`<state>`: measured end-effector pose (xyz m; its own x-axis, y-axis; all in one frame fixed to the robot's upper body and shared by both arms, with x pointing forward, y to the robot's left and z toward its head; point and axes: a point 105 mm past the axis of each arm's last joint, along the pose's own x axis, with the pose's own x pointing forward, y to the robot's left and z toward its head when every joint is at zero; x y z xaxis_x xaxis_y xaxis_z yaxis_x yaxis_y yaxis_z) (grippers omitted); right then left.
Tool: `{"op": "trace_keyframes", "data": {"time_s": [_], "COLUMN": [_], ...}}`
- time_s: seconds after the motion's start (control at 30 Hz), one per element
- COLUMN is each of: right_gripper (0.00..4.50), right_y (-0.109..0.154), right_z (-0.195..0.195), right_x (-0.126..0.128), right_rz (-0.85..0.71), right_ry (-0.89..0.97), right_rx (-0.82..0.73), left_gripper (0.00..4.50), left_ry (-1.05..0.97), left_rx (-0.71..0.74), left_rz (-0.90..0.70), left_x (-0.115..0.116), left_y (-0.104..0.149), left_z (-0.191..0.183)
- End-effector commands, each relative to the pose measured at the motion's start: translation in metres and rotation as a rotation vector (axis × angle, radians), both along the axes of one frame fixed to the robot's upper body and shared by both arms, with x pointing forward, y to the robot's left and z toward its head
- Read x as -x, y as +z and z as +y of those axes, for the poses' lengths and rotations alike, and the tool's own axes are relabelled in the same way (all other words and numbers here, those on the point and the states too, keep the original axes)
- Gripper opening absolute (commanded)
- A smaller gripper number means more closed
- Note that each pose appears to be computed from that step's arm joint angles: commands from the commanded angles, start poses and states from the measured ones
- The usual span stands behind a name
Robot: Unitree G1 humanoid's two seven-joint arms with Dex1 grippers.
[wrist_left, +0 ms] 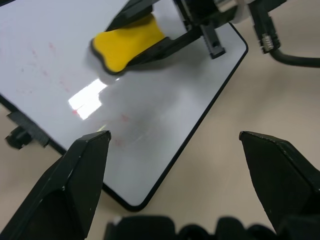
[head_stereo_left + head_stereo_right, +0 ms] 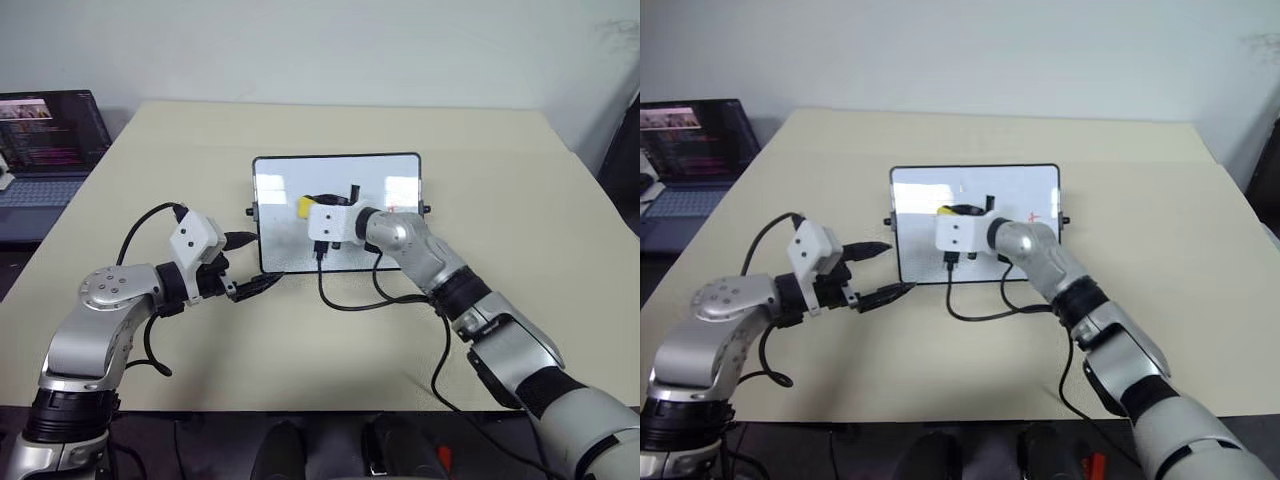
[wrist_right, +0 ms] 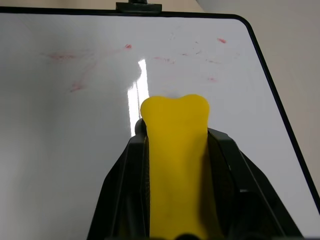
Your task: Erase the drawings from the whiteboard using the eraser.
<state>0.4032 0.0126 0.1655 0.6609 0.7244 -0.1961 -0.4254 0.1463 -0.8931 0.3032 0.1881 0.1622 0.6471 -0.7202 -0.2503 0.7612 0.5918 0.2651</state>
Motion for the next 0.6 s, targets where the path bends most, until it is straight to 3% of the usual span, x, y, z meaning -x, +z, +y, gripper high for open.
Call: {"op": "trace_keyframes", "data": {"time_s": [0.03, 0.3, 0.47, 0.6], "right_gripper": [1.21, 1.21, 1.21, 1.21], "right_y": [-0.009, -0.023, 0.002, 0.007], "right_z": [-0.037, -0.048, -0.052, -0.076], "right_x": [-0.005, 0.019, 0.035, 0.053], "right_rz": [0.047, 0.111, 0.189, 0.278], "right_ry": [-0.090, -0.053, -0.064, -0.128], "right_rx": [0.028, 0.055, -0.180, -0.308], "left_gripper": [4.50, 4.50, 4.50, 4.50], "left_ry": [0.002, -0.044, -0.100, -0.144], "left_rx": [-0.002, -0.001, 0.001, 0.011], "left_rz": [-0.056, -0.053, -0.064, -0.082], "left_x": [0.001, 0.001, -0.001, -0.002], "left_y": [0.014, 0.014, 0.020, 0.026], "left_z": [0.000, -0.007, -0.019, -0.031]}}
